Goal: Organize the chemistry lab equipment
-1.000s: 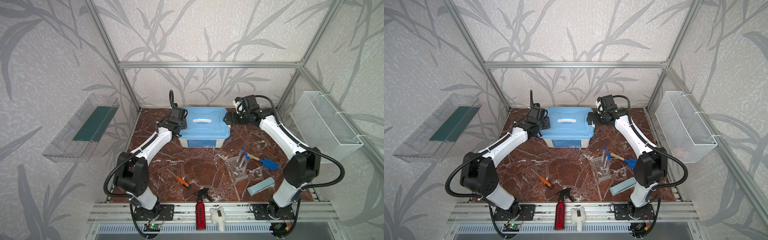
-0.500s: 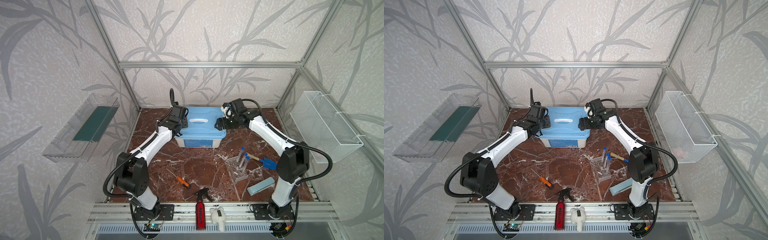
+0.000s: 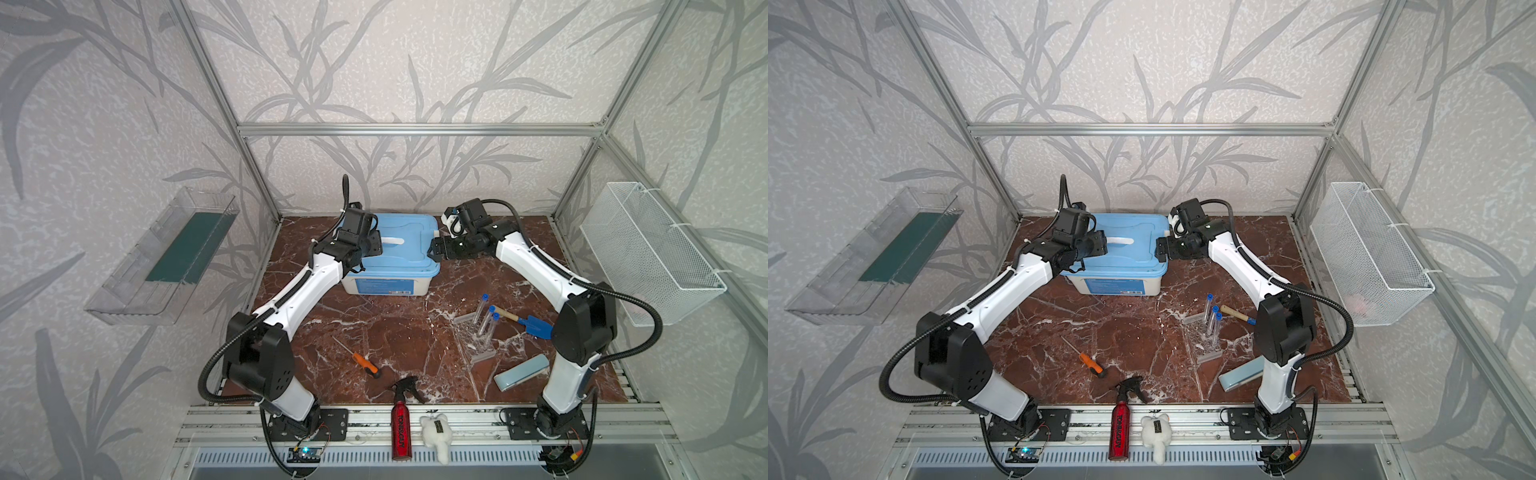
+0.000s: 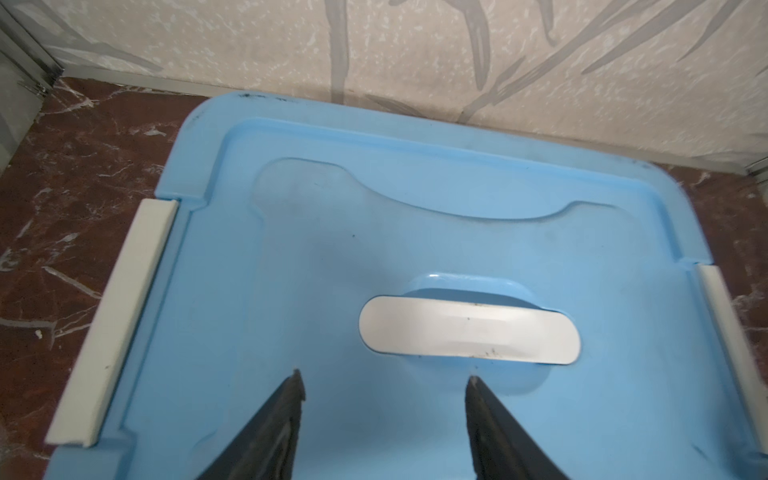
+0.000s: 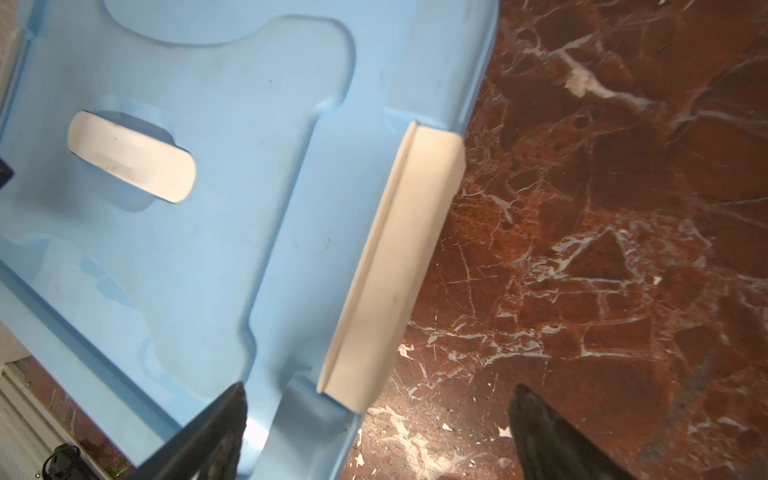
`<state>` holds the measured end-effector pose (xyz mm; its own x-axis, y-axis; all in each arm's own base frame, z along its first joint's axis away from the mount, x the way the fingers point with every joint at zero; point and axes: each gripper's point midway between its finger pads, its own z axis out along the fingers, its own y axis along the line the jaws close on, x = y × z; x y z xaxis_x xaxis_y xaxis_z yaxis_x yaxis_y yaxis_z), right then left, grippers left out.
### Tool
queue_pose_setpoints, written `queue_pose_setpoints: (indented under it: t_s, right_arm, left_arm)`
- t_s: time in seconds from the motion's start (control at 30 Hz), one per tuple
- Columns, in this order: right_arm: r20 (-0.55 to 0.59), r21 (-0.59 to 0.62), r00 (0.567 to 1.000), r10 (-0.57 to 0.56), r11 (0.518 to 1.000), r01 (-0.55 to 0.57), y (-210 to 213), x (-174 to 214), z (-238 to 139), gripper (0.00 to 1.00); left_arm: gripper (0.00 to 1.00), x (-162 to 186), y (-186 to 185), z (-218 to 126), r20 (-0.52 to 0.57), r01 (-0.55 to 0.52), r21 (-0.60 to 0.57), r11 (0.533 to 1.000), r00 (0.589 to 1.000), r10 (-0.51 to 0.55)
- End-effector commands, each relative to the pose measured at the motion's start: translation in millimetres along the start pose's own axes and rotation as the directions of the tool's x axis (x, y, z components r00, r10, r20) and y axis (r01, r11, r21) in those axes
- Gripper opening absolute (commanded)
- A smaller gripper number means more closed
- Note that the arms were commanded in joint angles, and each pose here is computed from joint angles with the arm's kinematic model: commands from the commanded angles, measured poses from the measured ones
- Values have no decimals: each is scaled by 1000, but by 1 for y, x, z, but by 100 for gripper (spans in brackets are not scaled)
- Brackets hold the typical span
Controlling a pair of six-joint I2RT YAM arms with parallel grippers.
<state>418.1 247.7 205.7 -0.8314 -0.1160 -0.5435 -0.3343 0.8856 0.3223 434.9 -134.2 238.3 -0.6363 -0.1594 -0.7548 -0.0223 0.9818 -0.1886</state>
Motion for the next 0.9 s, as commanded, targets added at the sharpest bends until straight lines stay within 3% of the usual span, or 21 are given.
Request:
queue_pose_setpoints:
  t_s: [0.0,0.07,0.17,0.3,0.4,0.57,0.7,0.77,0.87]
  right_arm:
    - [176,20,984,-42,999,39,14,-30,-70,99]
    - [243,82,968,-67,995,49,7,-33,-100,99]
    - [315,161,946,-76,987,25,-15,-26,-142,99]
    - [390,215,920,33,969,-125,-68,6,-172,99]
    - [396,289,912,106,929,-233,-111,41,-171,93]
    - [415,373,884,216,846,-381,-172,91,-157,81]
    - [399,381,871,288,812,-443,-201,115,-132,80]
    - [407,410,874,265,802,-434,-213,120,-122,81]
    - [420,438,886,195,812,-386,-227,127,-105,88]
  left_arm:
    - [77,-24,-4,-46,69,-11,58,998,998,7]
    - [85,-17,7,-58,82,-18,32,999,996,15]
    - [87,6,39,-70,92,-1,-46,999,996,5]
    - [77,36,88,-85,110,140,-116,983,986,-127]
    - [68,56,113,-91,128,184,-184,966,979,-162]
    - [69,105,145,-75,141,261,-284,922,963,-229]
    - [76,127,168,-65,214,303,-353,885,947,-239]
    - [81,126,180,-65,267,315,-394,863,938,-220]
    - [85,108,177,-61,318,283,-381,880,934,-162]
